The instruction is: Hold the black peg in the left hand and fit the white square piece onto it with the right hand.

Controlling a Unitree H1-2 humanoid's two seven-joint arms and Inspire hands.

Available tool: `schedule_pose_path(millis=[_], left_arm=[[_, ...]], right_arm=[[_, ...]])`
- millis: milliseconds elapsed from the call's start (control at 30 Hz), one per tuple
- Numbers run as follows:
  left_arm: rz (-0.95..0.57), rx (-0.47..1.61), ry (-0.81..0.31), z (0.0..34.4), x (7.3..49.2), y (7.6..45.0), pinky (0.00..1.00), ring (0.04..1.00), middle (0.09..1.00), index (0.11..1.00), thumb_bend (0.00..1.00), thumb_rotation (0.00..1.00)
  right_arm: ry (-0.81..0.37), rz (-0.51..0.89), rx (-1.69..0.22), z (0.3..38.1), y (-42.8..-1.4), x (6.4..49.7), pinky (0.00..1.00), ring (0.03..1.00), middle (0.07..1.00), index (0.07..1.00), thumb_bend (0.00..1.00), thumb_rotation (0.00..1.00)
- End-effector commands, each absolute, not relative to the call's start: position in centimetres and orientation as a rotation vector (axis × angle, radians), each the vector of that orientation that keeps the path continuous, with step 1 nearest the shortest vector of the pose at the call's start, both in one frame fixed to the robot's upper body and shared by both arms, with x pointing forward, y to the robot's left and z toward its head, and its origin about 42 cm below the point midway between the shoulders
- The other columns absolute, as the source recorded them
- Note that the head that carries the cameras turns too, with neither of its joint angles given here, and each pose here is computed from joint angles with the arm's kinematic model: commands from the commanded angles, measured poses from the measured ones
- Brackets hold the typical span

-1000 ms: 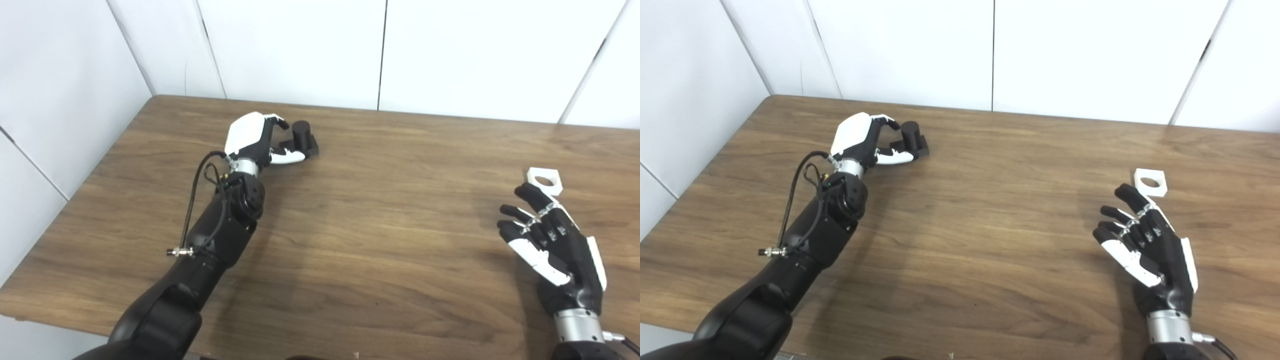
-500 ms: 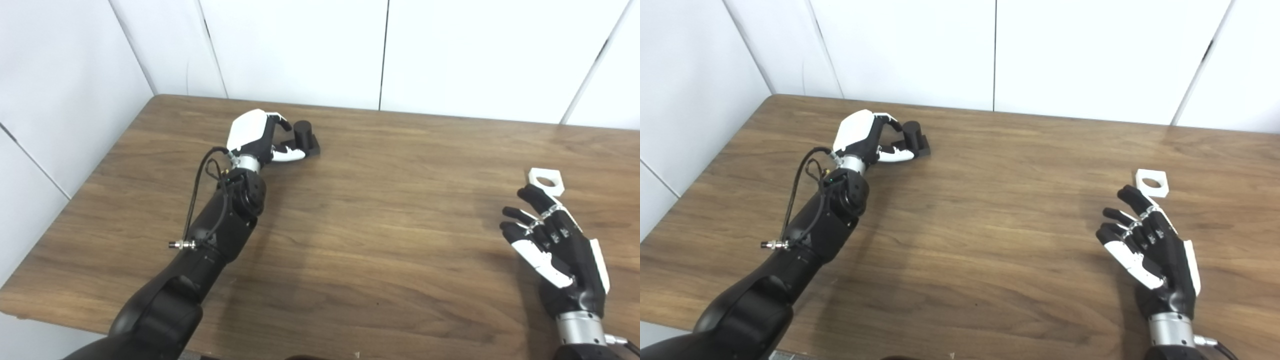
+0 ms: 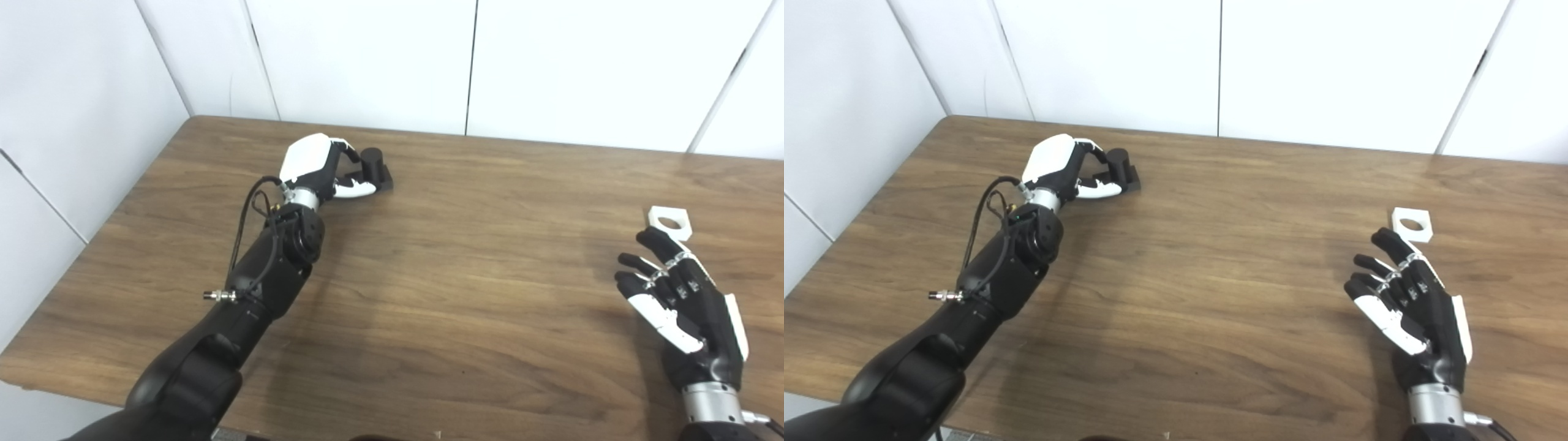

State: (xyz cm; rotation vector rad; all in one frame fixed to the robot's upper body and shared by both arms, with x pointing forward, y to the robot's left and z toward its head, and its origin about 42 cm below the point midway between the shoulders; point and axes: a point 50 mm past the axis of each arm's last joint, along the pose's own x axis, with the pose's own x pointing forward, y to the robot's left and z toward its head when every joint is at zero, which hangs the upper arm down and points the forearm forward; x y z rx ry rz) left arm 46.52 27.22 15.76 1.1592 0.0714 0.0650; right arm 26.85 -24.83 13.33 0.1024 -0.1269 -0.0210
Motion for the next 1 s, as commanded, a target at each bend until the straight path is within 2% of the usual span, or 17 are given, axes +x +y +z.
schedule_pose_path(millis=[0,333,500,700,767,800,967], left_arm=[[-0.044,1.15,0.112,14.71,46.64,25.99,0.85,0.9,0.871,0.638,0.7,0.43],[-0.093,1.196,0.126,14.43,46.66,25.69,0.97,0.932,0.884,0.623,0.73,0.33],[-0.098,1.199,0.13,14.35,46.51,25.79,0.97,0.93,0.881,0.606,0.75,0.28],[-0.106,1.207,0.126,14.12,46.4,25.87,0.94,0.916,0.87,0.588,0.77,0.17],[-0.105,1.206,0.127,14.09,46.37,25.83,0.95,0.919,0.87,0.524,0.6,0.1],[-0.104,1.206,0.128,14.08,46.37,25.82,0.95,0.918,0.87,0.509,0.56,0.09],[-0.101,1.21,0.124,14.04,46.27,25.74,0.93,0.914,0.864,0.493,0.52,0.07]], right_arm=[[-0.168,-0.028,0.114,13.95,-24.6,26.5,0.6,0.707,0.827,0.769,0.72,0.21],[-0.17,-0.033,0.106,14.01,-24.7,26.63,0.59,0.696,0.824,0.769,0.74,0.2],[-0.171,-0.038,0.112,14.05,-24.77,26.71,0.59,0.693,0.824,0.765,0.74,0.21],[-0.173,-0.034,0.119,14.32,-24.75,26.69,0.59,0.694,0.824,0.765,0.74,0.19],[-0.172,-0.038,0.12,14.37,-24.76,26.67,0.58,0.689,0.821,0.766,0.75,0.2],[-0.171,-0.04,0.119,14.39,-24.76,26.67,0.58,0.688,0.819,0.766,0.74,0.19],[-0.167,-0.039,0.113,14.4,-24.78,26.64,0.59,0.691,0.817,0.764,0.75,0.21]])
